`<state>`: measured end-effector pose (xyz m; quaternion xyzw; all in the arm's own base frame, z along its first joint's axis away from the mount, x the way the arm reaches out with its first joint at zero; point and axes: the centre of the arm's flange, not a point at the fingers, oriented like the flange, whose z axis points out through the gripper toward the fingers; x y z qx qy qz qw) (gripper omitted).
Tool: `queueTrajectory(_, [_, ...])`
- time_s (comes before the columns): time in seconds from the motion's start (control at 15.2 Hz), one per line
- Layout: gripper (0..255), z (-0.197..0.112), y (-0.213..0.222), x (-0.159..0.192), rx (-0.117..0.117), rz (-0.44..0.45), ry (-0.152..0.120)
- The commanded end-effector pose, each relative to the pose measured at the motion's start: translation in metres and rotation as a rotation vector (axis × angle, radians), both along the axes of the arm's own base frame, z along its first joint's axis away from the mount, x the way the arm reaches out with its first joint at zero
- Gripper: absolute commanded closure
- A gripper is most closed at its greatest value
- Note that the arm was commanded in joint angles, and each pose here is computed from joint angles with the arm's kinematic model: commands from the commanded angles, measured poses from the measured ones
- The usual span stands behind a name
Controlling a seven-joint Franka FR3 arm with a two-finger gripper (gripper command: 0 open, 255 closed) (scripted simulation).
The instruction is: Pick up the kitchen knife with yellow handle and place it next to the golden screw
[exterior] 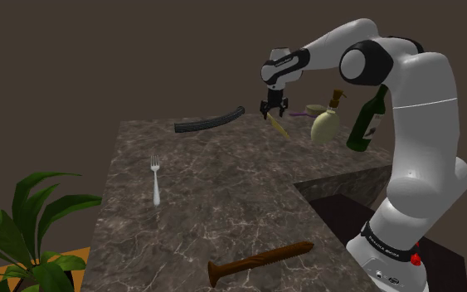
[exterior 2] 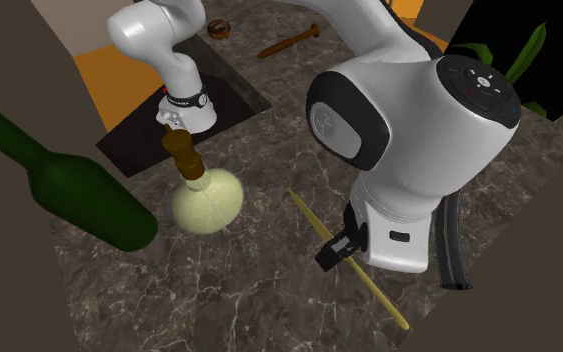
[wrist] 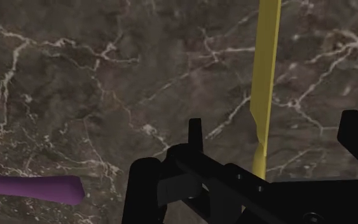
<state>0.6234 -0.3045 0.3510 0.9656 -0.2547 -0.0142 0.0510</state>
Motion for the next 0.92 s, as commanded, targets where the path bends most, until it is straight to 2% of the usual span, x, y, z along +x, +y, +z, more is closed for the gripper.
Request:
queueTrajectory(0.0, [0,-0.0060,-0.0021,0.0008,0.000,0.000,-0.001])
queueTrajectory(0.46, [0,-0.0060,-0.0021,0.0008,0.000,0.000,-0.001])
queueTrajectory(0.53, [255,-0.0060,-0.0021,0.0008,0.000,0.000,-0.001])
queueTrajectory(0.86, [255,-0.0060,-0.0021,0.0008,0.000,0.000,-0.001])
